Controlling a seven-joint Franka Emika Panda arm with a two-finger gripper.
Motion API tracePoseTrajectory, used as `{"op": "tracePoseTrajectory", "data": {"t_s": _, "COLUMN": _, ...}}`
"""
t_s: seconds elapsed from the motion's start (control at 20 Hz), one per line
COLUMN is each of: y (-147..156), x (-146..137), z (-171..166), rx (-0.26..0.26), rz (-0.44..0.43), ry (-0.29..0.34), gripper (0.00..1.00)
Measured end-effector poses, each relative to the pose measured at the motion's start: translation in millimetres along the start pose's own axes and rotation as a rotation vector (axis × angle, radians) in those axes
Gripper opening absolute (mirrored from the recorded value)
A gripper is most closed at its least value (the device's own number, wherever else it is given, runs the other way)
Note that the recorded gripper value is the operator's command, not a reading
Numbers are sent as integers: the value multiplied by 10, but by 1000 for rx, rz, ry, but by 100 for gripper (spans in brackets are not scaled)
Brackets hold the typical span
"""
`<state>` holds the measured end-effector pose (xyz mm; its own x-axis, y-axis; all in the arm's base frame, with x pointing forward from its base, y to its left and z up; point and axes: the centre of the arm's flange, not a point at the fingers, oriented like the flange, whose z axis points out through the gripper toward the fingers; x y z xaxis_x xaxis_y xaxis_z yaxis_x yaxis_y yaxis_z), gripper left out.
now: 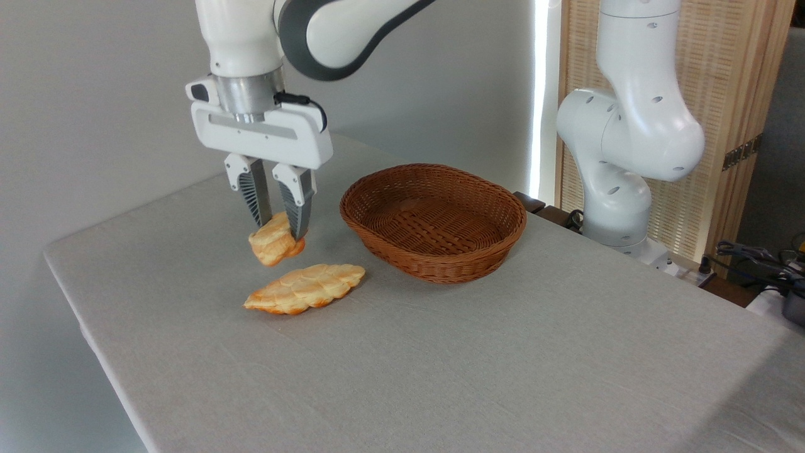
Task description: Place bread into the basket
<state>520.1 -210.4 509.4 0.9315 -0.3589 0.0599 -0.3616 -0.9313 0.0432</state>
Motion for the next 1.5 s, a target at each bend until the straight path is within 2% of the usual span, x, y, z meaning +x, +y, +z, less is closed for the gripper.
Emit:
{"op": "tracePoseTrajectory", "data": {"t_s": 0.1, "y": 36, "x": -74, "z": -48, "rx": 3, "rz": 21, "ry": -30, "gripper": 59}}
{"op": "tracePoseTrajectory", "data": {"t_s": 0.25, "y": 135, "x": -227, "z": -91, "rx": 7, "rz": 75, "ry": -110, "gripper": 59}}
{"op": "tracePoseTrajectory", "data": {"t_s": 0.45, "y": 397, "x": -457, "z": -237, "rx": 16, "rz": 154, "ry": -184, "gripper": 60}}
{"op": "tracePoseTrajectory", "data": {"t_s": 0.55, "y": 534, "x": -578, "z": -297, "rx": 21, "rz": 199, "ry": -214, "gripper": 69}}
{"op": "tracePoseTrajectory", "data": {"t_s": 0.6, "y": 606, "x": -649, "z": -299, "rx": 23, "rz": 222, "ry": -235, "gripper": 70}}
{"op": "tracePoseTrajectory", "data": {"t_s": 0.7, "y": 763, "x": -809, "z": -254, "rx": 30, "rz": 264, "ry": -284, "gripper": 86}}
{"op": "tracePoseTrajectory", "data": {"t_s": 0.75, "y": 845, "x": -886, "z": -210, "rx": 34, "rz": 283, "ry": -307, "gripper": 100}}
{"op": "tracePoseTrajectory", "data": {"t_s": 0.9, "y": 1064, "x": -1071, "z": -54, "rx": 45, "rz": 333, "ry": -371, "gripper": 100}}
{"op": "tracePoseTrajectory", "data": {"t_s": 1.0, "y": 1167, "x": -1133, "z": 14, "rx": 49, "rz": 357, "ry": -393, "gripper": 100}}
{"op": "tracePoseTrajectory", "data": {"t_s": 1.25, "y": 1329, "x": -1215, "z": 100, "rx": 55, "rz": 395, "ry": -414, "gripper": 100}}
{"op": "tracePoseTrajectory", "data": {"t_s": 1.5, "y": 1346, "x": -1218, "z": 97, "rx": 55, "rz": 399, "ry": -412, "gripper": 100}}
